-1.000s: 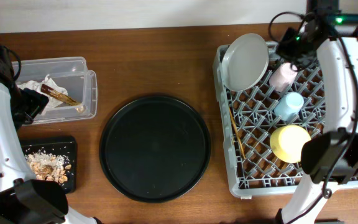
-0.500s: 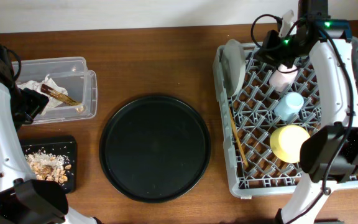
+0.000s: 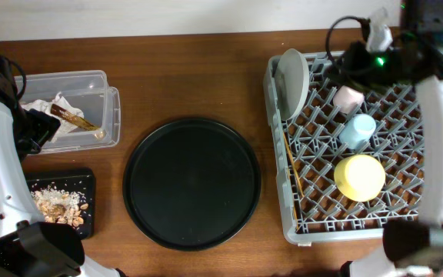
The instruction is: Sort waste into correct bins and load items into the dishwasher rack
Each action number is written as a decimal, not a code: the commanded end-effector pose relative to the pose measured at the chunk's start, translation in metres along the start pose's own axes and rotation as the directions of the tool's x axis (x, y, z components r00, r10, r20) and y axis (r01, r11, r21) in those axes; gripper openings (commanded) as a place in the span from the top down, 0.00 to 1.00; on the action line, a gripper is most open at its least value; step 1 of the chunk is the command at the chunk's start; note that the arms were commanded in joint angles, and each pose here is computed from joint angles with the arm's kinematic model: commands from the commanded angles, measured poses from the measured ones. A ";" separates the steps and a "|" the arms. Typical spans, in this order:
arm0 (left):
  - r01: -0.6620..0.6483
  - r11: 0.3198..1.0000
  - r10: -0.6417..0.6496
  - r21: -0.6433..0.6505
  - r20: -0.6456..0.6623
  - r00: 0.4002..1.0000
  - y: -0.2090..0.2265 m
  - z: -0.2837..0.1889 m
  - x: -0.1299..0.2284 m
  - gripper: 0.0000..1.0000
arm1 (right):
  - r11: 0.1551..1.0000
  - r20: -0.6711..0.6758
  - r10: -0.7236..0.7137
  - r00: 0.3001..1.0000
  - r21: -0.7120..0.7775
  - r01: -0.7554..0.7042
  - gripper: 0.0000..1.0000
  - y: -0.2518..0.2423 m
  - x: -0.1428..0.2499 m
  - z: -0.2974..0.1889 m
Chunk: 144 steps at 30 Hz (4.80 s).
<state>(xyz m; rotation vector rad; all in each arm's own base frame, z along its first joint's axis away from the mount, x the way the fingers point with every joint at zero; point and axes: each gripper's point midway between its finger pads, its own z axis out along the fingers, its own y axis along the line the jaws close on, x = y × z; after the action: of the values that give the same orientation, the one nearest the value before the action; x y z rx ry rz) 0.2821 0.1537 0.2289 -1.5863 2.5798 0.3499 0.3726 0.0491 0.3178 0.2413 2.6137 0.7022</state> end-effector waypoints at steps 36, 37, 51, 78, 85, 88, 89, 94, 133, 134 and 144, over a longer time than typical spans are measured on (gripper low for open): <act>0.011 1.000 -0.011 -0.004 0.008 1.000 0.003 -0.001 -0.001 0.01 | 0.984 0.117 -0.160 0.980 0.095 0.149 0.02 -0.055 0.262 -0.030; 0.011 1.000 -0.011 -0.004 0.008 1.000 0.003 -0.001 -0.001 0.01 | 0.977 0.196 -0.212 0.957 0.071 0.202 0.02 -0.049 0.255 -0.032; 0.011 1.000 -0.011 -0.004 0.008 1.000 0.003 -0.001 -0.001 0.01 | 0.861 0.661 -0.455 0.597 0.155 0.484 0.02 -0.059 0.204 0.019; 0.011 1.000 -0.011 -0.004 0.008 1.000 0.003 -0.001 -0.001 0.01 | 0.827 0.727 -0.556 0.403 0.436 0.355 0.02 -0.117 0.162 0.057; 0.011 1.000 -0.011 -0.004 0.008 1.000 0.003 -0.001 -0.001 0.01 | 0.827 0.727 -0.556 0.403 0.436 0.355 0.01 -0.118 0.162 0.056; 0.011 1.000 -0.011 -0.004 0.008 1.000 0.003 -0.001 -0.001 0.01 | 0.827 0.727 -0.556 0.403 0.436 0.355 0.02 -0.118 0.162 0.056; 0.011 1.000 -0.011 -0.004 0.008 1.000 0.003 -0.001 -0.001 0.01 | 0.827 0.727 -0.556 0.403 0.436 0.355 0.02 -0.117 0.162 0.057; 0.011 1.000 -0.011 -0.004 0.008 1.000 0.003 -0.001 -0.001 0.01 | 0.827 0.727 -0.556 0.403 0.436 0.355 0.01 -0.118 0.162 0.056; -0.397 0.742 0.057 0.540 0.539 0.840 -0.034 0.098 0.143 0.01 | 0.827 0.727 -0.555 0.403 0.436 0.355 0.02 -0.118 0.162 0.056; -0.403 0.734 0.053 0.546 0.546 0.836 -0.031 0.101 0.147 0.01 | 0.827 0.727 -0.555 0.403 0.436 0.355 0.02 -0.118 0.162 0.056; -0.467 0.632 -0.100 0.618 0.662 0.742 -0.019 0.079 0.148 0.01 | 0.827 0.727 -0.555 0.403 0.436 0.355 0.02 -0.118 0.162 0.056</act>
<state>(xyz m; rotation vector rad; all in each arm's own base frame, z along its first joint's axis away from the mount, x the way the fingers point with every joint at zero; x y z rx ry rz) 0.2278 0.0369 0.1127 -0.7566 1.9463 -0.1840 0.2453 0.0198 0.1592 -0.1045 1.6395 0.0434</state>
